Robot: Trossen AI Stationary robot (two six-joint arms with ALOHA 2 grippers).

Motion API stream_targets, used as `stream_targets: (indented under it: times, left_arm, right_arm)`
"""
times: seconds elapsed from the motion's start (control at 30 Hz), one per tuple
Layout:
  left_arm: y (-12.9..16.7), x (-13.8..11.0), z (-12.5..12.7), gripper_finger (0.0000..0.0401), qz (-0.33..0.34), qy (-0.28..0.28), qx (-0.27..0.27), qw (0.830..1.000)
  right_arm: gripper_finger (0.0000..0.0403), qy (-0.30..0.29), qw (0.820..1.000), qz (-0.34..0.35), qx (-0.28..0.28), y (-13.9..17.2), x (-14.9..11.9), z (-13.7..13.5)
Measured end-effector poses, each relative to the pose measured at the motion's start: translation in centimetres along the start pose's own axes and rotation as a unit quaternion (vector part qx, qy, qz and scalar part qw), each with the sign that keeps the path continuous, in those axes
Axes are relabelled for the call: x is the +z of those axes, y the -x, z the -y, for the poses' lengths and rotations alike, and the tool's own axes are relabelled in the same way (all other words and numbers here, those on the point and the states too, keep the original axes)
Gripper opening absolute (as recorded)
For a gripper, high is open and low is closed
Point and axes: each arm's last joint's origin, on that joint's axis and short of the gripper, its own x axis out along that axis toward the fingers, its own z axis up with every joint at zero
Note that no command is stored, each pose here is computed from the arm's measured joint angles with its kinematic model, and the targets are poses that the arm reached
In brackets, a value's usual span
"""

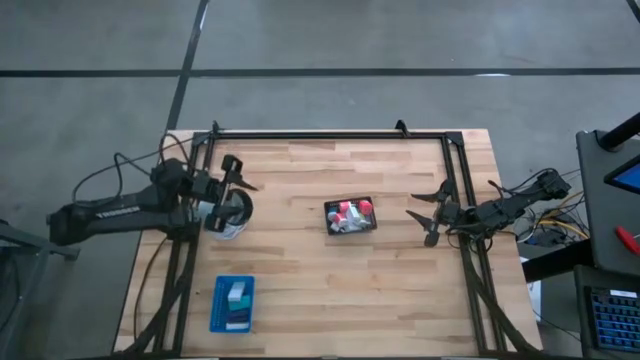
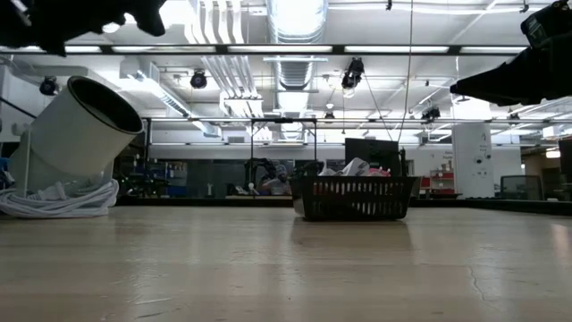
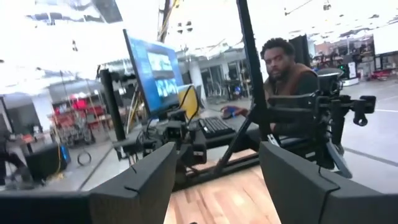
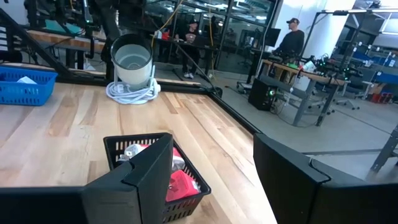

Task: Pick & Place Office items
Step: Return to Home Position

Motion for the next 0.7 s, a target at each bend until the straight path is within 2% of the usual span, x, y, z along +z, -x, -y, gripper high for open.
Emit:
stream_targets:
  times: [0.43, 0.7]
  left_arm:
    - [4.2, -3.6, 3.3, 0.0234, 0.047, -0.013, 0.007, 0.999]
    - [6.0, -5.5, 4.6, 0.0234, 0.088, 0.012, 0.031, 0.996]
  right_arm:
    - [0.0217, 0.000, 1.000, 0.000, 0.000, 0.0, 0.0, 0.0]
    - [0.0217, -0.001, 1.000, 0.000, 0.000, 0.0, 0.0, 0.0]
